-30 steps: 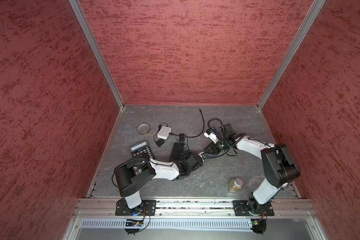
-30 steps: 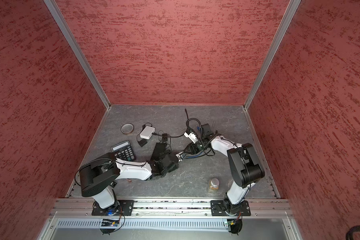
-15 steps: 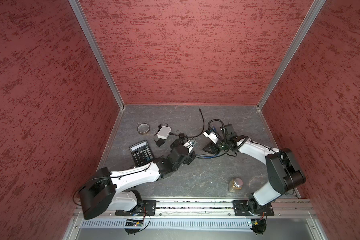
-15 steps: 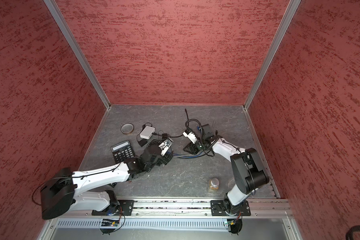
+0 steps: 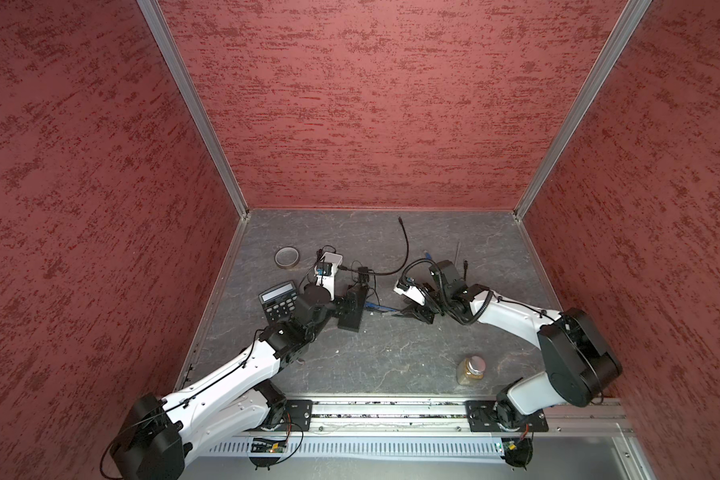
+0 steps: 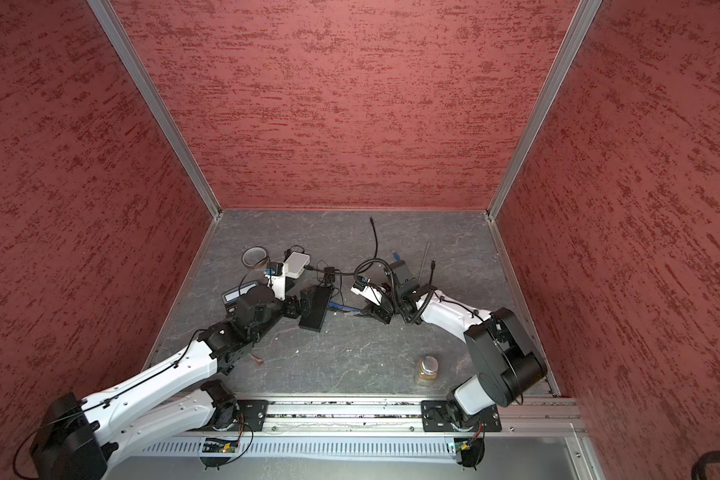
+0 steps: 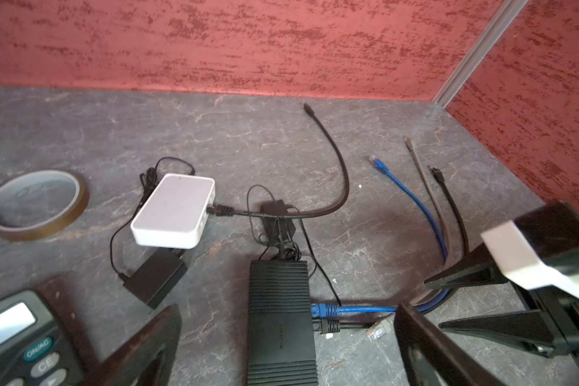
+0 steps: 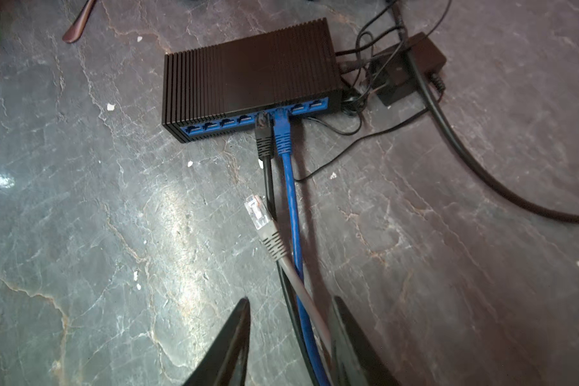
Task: Insert the plug into the switch port
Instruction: 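Carry the grey plug with the right gripper to the switch port beside the black plug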
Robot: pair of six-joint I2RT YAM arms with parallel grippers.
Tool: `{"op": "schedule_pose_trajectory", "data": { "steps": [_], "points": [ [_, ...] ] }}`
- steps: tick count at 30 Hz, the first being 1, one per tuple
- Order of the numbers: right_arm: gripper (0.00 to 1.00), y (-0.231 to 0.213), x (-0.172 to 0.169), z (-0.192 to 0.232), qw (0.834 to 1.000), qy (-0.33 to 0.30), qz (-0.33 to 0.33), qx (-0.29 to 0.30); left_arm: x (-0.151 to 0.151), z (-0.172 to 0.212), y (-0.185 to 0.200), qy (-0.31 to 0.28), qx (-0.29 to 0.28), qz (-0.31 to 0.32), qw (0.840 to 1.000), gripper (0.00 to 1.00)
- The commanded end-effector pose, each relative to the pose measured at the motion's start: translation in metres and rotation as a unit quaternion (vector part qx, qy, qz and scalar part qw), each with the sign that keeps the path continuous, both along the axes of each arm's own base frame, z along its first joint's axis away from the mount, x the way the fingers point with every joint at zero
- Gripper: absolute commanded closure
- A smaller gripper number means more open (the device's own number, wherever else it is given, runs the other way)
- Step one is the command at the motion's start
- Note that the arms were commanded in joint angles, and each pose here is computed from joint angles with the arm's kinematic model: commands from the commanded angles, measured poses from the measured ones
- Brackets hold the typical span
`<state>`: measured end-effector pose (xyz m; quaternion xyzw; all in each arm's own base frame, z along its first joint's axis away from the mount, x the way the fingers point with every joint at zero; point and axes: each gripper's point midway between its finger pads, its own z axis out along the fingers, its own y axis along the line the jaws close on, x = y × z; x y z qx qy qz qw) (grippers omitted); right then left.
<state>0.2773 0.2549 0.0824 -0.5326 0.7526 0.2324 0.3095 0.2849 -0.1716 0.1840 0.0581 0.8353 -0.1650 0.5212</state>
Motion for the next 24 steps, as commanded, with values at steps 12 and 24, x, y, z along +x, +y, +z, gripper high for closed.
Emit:
{"op": "schedule_pose_trajectory", "data": {
  "steps": [12,24],
  "points": [
    [0.65,0.028,-0.002,-0.017,0.990,-0.068,0.106,-0.056,-0.006,-0.040,0.003,0.100,-0.054,0.020,0.993,0.00],
    [0.65,0.030,0.007,-0.036,0.986,-0.074,0.116,-0.093,-0.005,-0.051,0.000,0.110,-0.056,0.015,0.992,0.00]
  ]
}}
